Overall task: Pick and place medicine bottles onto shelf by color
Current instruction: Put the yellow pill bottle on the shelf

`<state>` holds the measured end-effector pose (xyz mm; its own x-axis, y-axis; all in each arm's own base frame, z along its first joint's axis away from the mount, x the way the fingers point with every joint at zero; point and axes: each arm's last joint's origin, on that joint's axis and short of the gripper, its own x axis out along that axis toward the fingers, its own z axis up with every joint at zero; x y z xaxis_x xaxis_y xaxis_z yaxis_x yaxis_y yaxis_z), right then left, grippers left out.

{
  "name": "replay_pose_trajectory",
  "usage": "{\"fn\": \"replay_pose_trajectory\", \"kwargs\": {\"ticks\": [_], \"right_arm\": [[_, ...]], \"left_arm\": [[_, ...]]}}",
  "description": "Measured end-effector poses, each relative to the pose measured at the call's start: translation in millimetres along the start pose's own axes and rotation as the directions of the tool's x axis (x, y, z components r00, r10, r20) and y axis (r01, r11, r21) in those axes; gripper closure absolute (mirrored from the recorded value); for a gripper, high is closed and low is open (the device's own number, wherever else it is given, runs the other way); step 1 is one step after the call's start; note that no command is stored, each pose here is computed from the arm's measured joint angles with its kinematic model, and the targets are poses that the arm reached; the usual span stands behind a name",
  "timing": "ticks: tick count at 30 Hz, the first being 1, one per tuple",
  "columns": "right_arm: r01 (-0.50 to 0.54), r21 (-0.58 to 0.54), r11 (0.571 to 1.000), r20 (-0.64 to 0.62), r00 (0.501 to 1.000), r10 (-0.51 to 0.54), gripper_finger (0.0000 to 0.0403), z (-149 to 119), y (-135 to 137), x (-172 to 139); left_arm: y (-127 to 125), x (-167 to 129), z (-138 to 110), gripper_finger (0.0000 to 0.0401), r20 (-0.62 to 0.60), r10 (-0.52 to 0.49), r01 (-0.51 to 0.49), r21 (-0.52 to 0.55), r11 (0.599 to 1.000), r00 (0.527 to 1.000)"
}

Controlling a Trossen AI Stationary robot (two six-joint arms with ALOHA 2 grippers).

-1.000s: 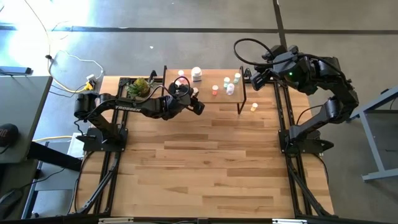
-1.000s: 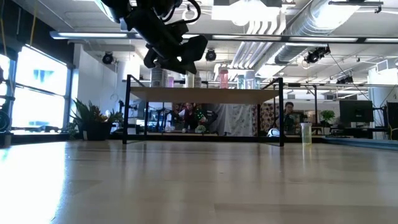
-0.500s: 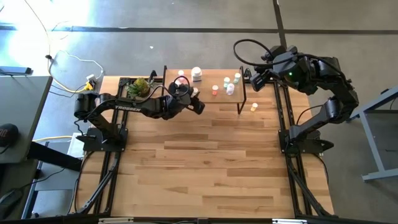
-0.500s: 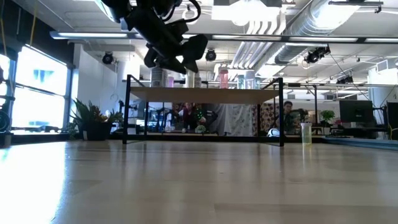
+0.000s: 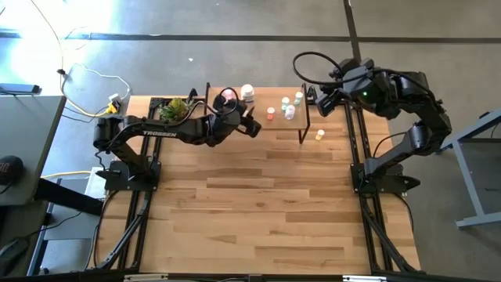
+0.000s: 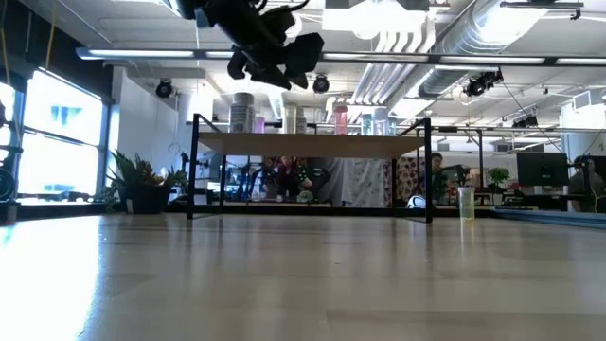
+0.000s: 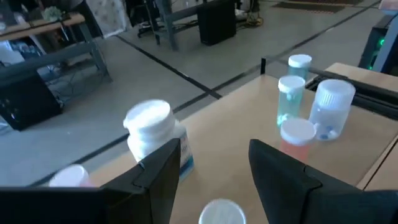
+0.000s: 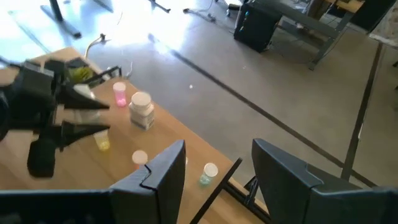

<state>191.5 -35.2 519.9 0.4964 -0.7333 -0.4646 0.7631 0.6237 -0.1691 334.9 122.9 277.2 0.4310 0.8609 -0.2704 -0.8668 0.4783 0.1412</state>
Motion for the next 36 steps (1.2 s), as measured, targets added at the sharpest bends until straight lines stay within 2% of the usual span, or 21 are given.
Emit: {"fn": "replay_pose_trajectory", "kwargs": {"ticks": [5,9,15,19,23,28,36], "right_arm": [[-0.031,-0.003,1.000,-0.050,0.998,0.030,0.0226,-4,1,1],[0.003,0.003,1.000,-0.101,0.995,-0.003,0.0226,-11,0,3],[0.046,-0.031,0.998,-0.177,0.983,-0.050,0.0226,-24,8,21],[0.101,-0.032,0.994,-0.253,0.962,-0.106,0.0226,-37,7,41],[0.161,0.031,0.987,-0.319,0.937,-0.143,0.0226,-50,-5,52],[0.244,0.133,0.961,-0.381,0.907,-0.178,0.0226,-72,-22,61],[0.263,0.331,0.906,-0.451,0.888,-0.093,0.0226,-107,-41,89]], "left_arm": [[2,-7,21,0.0219,0.014,-0.027,0.027,0.034,0.999,1.000],[7,-17,36,0.0219,0.002,-0.133,0.132,0.041,0.990,0.991],[26,-34,50,0.0219,-0.030,-0.365,0.366,0.029,0.930,0.931],[41,-40,52,0.0219,-0.088,-0.429,0.432,0.010,0.902,0.899],[54,-47,50,0.0219,-0.155,-0.428,0.432,-0.008,0.902,0.890],[57,-49,33,0.0219,-0.196,-0.424,0.428,-0.020,0.903,0.884],[60,-52,2,0.0220,-0.160,-0.483,0.471,-0.104,0.876,0.861]]}}
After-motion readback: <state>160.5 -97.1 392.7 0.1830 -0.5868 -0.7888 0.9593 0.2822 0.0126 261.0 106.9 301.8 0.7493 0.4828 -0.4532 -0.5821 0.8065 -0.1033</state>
